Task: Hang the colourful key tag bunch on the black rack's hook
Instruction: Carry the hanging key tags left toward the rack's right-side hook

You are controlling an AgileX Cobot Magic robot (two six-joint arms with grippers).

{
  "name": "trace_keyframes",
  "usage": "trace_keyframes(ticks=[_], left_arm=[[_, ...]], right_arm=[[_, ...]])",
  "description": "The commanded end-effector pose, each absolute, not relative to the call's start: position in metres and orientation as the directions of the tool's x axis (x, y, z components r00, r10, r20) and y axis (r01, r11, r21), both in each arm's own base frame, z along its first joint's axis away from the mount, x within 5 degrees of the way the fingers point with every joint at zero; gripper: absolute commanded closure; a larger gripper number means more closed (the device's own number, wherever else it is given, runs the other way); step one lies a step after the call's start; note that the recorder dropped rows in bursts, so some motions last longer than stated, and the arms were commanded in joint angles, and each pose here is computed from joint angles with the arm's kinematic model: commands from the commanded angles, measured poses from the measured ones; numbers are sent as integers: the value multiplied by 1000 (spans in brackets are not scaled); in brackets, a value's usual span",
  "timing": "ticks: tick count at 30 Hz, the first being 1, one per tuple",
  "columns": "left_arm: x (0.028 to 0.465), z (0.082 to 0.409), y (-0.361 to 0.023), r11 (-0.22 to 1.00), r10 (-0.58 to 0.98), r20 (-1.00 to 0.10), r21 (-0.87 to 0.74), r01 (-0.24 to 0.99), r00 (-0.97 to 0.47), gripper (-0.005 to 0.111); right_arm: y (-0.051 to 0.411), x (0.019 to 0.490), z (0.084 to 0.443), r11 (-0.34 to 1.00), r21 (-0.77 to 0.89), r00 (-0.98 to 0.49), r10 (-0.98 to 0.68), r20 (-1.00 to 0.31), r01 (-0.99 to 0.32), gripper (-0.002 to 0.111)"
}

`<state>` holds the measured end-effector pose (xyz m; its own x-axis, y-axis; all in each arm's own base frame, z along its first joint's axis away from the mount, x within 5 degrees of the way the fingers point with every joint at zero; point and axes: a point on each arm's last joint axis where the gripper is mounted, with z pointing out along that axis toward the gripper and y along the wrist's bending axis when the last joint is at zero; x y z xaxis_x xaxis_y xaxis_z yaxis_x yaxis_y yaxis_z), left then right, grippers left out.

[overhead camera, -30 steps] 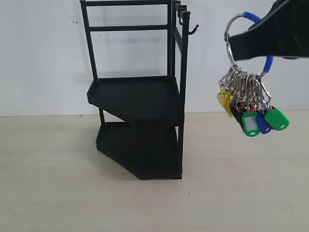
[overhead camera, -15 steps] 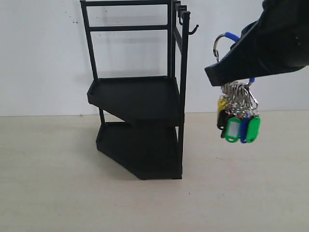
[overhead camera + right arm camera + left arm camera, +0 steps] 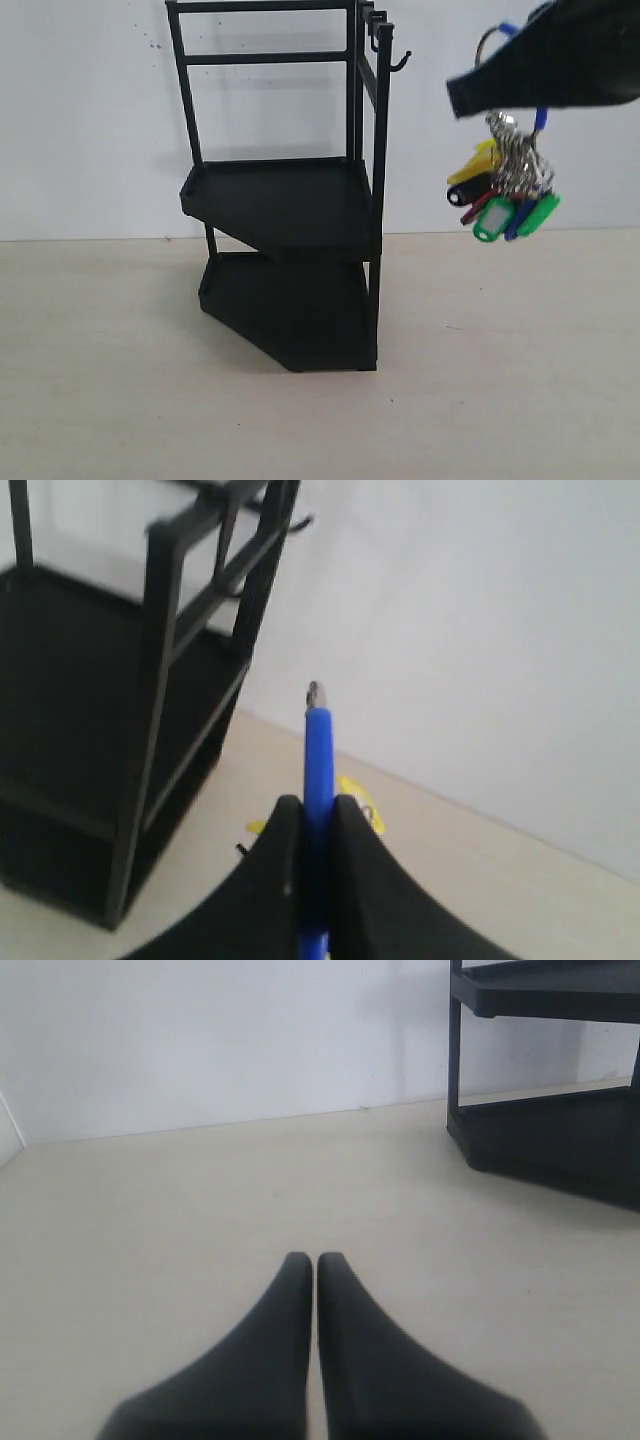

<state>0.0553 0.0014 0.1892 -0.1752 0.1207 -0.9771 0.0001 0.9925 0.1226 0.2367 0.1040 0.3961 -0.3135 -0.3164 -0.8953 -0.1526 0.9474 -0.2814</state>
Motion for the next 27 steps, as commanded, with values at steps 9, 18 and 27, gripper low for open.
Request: trace_keyframes(ticks=[9, 18, 27], left_arm=[[55, 190, 1, 993, 117, -979, 119, 1, -169, 102], [55, 190, 1, 993, 117, -979, 119, 1, -169, 102], [55, 190, 1, 993, 117, -979, 119, 0, -166, 102]], right_arm=[[117, 268, 373, 932, -295, -294, -349, -890, -212, 108], [107, 301, 377, 947, -298, -279, -321, -905, -120, 108], [117, 318, 410, 963, -251, -198, -266, -943, -98, 108]])
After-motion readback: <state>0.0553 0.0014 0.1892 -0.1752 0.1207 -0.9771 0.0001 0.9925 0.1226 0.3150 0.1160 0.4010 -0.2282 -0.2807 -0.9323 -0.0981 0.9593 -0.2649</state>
